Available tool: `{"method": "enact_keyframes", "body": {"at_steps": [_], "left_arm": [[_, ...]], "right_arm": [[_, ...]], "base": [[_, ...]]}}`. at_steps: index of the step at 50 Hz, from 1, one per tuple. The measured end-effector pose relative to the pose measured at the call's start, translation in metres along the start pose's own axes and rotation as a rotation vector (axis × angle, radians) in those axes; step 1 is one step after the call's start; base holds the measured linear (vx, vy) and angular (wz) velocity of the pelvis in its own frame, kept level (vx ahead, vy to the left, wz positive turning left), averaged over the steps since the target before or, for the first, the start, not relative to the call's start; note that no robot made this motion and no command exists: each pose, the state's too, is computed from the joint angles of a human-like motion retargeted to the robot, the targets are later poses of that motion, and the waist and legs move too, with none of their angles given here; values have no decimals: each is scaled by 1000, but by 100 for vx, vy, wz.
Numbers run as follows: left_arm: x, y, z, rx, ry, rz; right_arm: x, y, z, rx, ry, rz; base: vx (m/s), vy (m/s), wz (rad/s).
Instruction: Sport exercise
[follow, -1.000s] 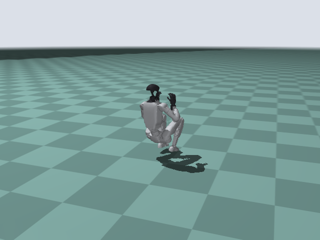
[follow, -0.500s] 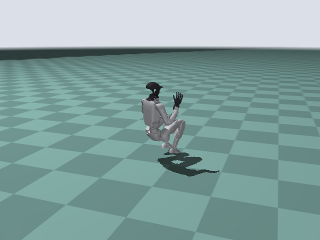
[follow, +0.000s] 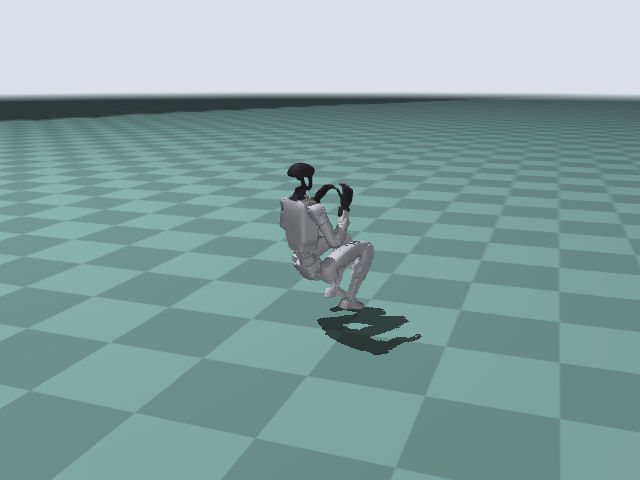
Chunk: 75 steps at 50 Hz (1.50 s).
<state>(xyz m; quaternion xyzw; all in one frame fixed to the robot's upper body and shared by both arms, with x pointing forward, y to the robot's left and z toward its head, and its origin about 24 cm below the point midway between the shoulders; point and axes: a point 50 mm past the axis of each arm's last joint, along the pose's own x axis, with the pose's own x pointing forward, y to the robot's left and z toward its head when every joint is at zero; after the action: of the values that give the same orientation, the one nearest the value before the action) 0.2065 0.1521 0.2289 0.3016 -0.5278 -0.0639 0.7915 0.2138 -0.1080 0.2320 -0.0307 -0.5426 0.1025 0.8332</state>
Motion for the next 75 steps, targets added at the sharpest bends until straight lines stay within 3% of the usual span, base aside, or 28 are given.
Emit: {"method": "enact_keyframes", "body": {"at_steps": [10, 28, 38, 48, 57, 65, 75], "left_arm": [[27, 19, 15, 28, -207, 17], [63, 46, 37, 33, -463, 173], [81, 71, 59, 28, -658, 501], [95, 79, 92, -128, -860, 642], [102, 68, 97, -231, -895, 683], [90, 48, 63, -275, -688, 777], [64, 9, 47, -214, -562, 670]], "right_arm": [[18, 6, -4, 37, -63, 16], [29, 1, -4, -273, -187, 178], [61, -17, 41, -507, -551, 52], [97, 11, 97, -354, -960, -174], [102, 40, 107, -176, -1049, -220], [90, 35, 71, -215, -890, -179], [42, 28, 53, -274, -859, 86]], "base": [[0, 0, 0], [0, 0, 0], [3, 0, 2], [0, 0, 0], [0, 0, 0], [0, 0, 0], [1, 0, 4]]}}
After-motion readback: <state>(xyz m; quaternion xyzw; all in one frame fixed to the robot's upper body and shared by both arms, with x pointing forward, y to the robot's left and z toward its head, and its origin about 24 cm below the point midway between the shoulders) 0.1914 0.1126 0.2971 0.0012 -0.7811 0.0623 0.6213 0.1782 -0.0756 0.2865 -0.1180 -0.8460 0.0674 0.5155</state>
